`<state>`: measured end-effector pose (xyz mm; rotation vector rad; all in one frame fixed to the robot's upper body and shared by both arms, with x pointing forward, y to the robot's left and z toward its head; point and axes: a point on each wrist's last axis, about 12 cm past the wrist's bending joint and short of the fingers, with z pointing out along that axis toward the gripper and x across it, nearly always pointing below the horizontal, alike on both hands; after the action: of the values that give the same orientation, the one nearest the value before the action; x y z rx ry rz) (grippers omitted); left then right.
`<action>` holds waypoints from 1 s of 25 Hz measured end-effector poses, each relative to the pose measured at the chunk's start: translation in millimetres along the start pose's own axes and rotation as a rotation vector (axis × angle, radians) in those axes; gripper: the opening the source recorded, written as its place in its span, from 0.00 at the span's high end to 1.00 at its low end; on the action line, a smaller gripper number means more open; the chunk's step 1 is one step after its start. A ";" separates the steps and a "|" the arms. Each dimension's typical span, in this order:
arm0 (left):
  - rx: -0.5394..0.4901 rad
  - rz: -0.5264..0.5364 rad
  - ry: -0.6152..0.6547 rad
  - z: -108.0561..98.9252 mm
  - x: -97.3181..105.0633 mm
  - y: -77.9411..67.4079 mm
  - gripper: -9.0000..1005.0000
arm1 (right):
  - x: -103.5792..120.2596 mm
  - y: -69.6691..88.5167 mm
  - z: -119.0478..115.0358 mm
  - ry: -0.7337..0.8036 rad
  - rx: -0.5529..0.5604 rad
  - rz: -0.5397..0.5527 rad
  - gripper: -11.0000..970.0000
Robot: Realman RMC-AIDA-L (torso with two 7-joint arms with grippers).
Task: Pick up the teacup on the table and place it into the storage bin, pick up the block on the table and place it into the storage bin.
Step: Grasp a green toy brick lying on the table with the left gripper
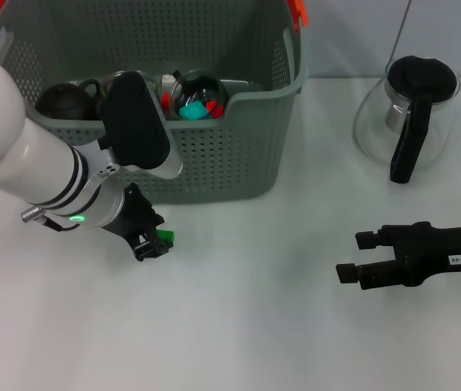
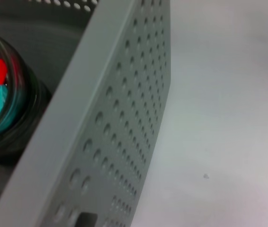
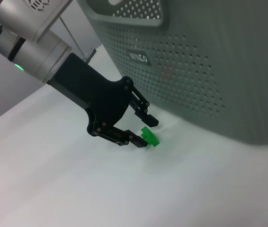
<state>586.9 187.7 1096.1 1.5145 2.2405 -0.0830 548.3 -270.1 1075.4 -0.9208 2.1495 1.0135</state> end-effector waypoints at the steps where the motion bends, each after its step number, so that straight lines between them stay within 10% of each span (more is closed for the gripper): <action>1: 0.001 -0.001 0.001 0.3 0.1 0.0 0.51 | 0.0 0.0 0.0 0.000 0.000 0.000 0.03; 20: -0.002 -0.033 0.000 2.9 -1.1 1.2 0.63 | 0.0 -0.2 0.0 0.000 0.002 0.000 0.03; 25: 0.003 -0.028 0.007 2.1 -1.5 1.2 0.80 | 0.0 -0.2 0.0 0.000 0.002 0.000 0.03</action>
<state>589.1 186.2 1095.0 1.4872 2.2690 -0.0894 548.4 -270.2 1075.3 -0.9203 2.1503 1.0113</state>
